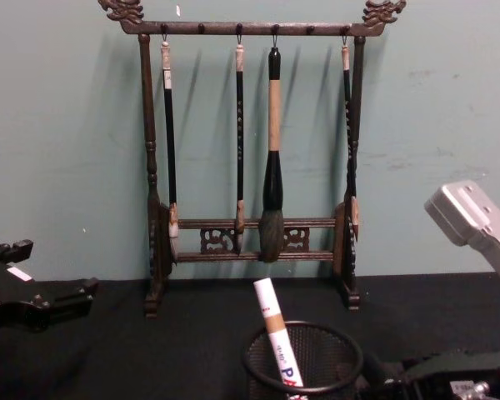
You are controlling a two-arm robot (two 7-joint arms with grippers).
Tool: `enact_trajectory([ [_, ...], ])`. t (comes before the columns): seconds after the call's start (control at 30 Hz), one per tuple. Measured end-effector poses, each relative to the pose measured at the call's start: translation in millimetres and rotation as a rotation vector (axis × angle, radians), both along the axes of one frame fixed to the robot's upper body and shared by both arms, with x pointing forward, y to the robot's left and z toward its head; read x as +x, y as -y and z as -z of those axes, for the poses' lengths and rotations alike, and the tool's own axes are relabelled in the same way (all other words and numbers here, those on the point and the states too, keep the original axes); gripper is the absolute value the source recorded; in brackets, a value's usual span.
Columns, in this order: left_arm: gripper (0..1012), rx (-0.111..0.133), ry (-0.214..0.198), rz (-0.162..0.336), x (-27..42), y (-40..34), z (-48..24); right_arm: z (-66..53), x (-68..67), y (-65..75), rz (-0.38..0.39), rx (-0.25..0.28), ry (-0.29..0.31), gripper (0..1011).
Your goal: Pick up the water-based marker from the table and place it into the pen holder.
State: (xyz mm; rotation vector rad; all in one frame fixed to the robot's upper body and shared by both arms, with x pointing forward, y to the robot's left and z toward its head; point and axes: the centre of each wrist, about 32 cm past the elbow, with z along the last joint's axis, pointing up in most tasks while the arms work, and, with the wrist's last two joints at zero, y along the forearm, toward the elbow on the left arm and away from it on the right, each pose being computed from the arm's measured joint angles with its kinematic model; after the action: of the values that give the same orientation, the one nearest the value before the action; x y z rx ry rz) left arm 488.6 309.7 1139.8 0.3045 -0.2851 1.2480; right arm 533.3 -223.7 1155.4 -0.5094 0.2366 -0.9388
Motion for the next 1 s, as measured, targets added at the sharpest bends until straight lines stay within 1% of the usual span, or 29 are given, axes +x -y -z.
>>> enact_trajectory([
  [0.87, 1001, 0.000, 0.000, 0.000, 0.0, 0.0, 0.0, 2.0, 0.0, 0.3, -0.008, -0.008, 0.005, 1002],
  [0.93, 1001, 0.000, 0.000, 0.000, 0.0, 0.0, 0.0, 1.9, 0.1, 0.3, -0.008, -0.008, 0.005, 992],
  [1.0, 1001, 0.000, 0.000, 0.000, 0.0, 0.0, 0.0, 1.9, 0.1, 0.3, -0.008, -0.008, 0.005, 954],
])
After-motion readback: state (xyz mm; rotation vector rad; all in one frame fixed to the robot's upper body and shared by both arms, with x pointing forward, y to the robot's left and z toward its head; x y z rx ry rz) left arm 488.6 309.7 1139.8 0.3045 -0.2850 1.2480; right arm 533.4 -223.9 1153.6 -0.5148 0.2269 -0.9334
